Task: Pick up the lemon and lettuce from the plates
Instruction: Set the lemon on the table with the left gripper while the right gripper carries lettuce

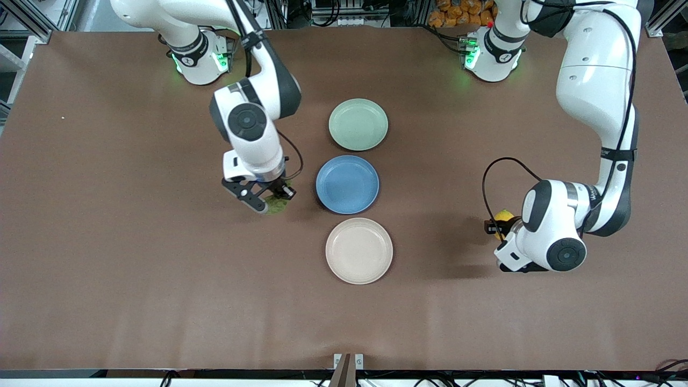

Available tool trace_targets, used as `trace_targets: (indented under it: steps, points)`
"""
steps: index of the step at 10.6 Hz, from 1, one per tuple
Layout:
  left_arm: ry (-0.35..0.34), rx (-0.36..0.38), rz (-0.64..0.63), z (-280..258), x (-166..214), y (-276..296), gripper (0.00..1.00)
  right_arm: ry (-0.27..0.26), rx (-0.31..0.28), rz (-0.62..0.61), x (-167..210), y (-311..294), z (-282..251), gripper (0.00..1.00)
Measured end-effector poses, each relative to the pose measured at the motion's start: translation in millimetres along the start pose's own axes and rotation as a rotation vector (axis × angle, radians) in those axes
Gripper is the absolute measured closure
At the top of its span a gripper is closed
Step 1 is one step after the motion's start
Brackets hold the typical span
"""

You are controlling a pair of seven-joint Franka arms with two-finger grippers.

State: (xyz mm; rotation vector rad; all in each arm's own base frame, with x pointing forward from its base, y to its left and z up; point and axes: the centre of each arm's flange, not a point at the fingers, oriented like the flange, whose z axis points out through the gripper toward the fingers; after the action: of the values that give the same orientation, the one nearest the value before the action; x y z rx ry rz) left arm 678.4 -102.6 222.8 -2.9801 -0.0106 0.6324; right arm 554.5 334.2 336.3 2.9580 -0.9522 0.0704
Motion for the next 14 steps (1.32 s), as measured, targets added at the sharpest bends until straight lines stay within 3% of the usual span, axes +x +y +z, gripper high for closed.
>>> trace_targets:
  steps: [7,10,12,14]
  points:
    - [0.039,-0.025,0.021,30.0,23.2,-21.4,0.35,-0.027,-0.04,-0.065,19.3,15.1,0.7,0.96]
    - [0.047,-0.025,0.026,26.4,23.1,-17.9,0.03,-0.053,-0.062,-0.061,53.4,37.1,1.4,0.96]
    - [0.058,-0.014,0.032,19.7,22.2,-17.3,0.0,-0.092,-0.059,-0.062,78.0,52.5,9.3,0.96]
    - [0.061,0.05,0.052,6.7,17.3,-19.3,0.0,-0.131,-0.044,-0.075,103.2,69.0,17.3,0.96]
